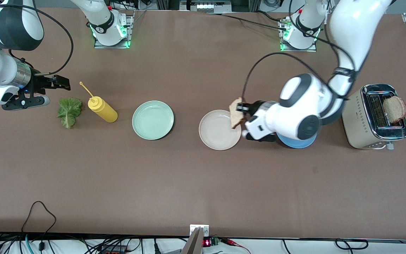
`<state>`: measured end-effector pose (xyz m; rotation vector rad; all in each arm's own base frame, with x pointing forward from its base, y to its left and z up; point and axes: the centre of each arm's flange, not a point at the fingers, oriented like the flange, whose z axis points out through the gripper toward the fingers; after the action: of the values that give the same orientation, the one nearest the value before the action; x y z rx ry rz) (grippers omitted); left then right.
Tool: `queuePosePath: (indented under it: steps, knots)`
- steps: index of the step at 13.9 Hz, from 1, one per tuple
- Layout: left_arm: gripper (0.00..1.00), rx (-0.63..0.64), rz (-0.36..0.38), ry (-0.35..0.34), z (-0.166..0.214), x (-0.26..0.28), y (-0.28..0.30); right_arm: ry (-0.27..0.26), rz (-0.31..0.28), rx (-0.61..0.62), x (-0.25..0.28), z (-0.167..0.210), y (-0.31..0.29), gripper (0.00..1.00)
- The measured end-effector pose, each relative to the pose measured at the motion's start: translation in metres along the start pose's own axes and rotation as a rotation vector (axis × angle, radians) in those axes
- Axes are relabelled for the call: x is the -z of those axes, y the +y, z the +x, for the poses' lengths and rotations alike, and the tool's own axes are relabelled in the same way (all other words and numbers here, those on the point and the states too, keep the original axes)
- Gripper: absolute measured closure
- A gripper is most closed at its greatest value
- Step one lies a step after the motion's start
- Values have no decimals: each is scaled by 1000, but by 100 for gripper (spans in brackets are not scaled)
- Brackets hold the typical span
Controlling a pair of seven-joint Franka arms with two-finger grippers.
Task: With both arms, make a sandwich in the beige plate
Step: 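Carry the bread slice onto the beige plate and open the left gripper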
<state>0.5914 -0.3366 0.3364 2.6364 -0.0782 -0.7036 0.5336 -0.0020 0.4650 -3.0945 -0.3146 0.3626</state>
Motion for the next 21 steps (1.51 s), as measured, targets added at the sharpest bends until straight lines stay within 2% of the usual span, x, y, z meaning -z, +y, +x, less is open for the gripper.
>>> queuePosePath:
  steps: [3, 5, 7, 14, 16, 21]
  knots:
    - [89, -12, -27, 47, 17, -39, 17, 2, 19, 88, -5, -2, 16, 0]
    - [89, -2, -48, 70, 30, -53, 14, 13, 119, 195, -22, -7, 43, 0]
    - [89, 5, -58, 77, 38, -64, 10, 53, 211, 313, -50, -13, 79, 0]
    - [89, -28, -65, 69, 49, -81, 0, 220, 425, 614, -119, -13, 130, 0]
    - [89, -29, -70, 72, 54, -88, -2, 236, 454, 645, -134, -17, 141, 0]
    - [91, -80, -70, 79, 62, -91, -13, 232, 457, 676, -136, -12, 131, 0]
